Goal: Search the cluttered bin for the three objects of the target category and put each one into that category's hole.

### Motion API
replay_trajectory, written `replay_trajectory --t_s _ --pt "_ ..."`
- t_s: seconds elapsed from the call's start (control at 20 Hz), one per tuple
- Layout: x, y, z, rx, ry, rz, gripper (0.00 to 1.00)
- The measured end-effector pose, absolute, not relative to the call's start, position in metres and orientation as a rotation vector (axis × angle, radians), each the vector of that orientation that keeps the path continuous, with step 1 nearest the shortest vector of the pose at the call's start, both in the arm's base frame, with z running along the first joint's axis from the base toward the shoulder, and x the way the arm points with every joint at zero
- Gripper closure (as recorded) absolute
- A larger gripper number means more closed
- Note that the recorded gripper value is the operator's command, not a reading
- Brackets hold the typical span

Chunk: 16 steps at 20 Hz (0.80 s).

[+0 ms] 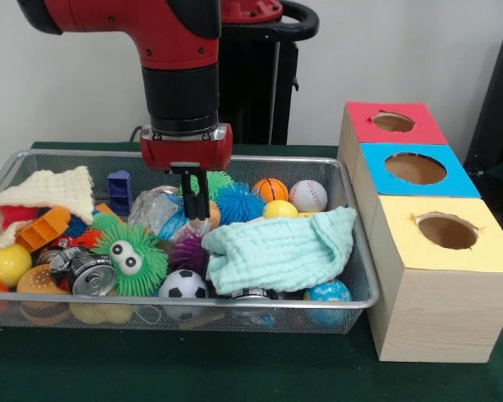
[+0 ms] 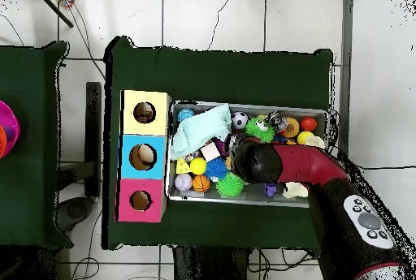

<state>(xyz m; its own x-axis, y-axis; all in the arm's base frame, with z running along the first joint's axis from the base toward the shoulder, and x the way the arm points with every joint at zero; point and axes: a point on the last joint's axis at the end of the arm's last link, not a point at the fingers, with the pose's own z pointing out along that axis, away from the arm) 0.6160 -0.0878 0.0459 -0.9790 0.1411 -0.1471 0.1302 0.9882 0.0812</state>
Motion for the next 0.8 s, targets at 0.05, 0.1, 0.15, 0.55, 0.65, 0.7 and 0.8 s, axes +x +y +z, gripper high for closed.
replay_trajectory --t_s 0.05,0.1,0.15,0.55,0.65,0.7,0.8 --pt "0.617 -0.088 0.046 0.201 2.980 0.104 1.00" --pt "0.619 -0.089 0.048 0.195 2.982 0.099 1.00" --pt "0.622 -0.091 0.051 0.187 2.990 0.092 1.00" --pt "0.630 -0.103 0.076 0.194 3.025 0.087 1.00" --pt "0.633 -0.113 0.085 0.200 3.028 0.089 1.00" --pt "0.634 -0.116 0.088 0.202 3.028 0.088 1.00" --pt "0.636 -0.122 0.094 0.206 3.024 0.089 1.00"
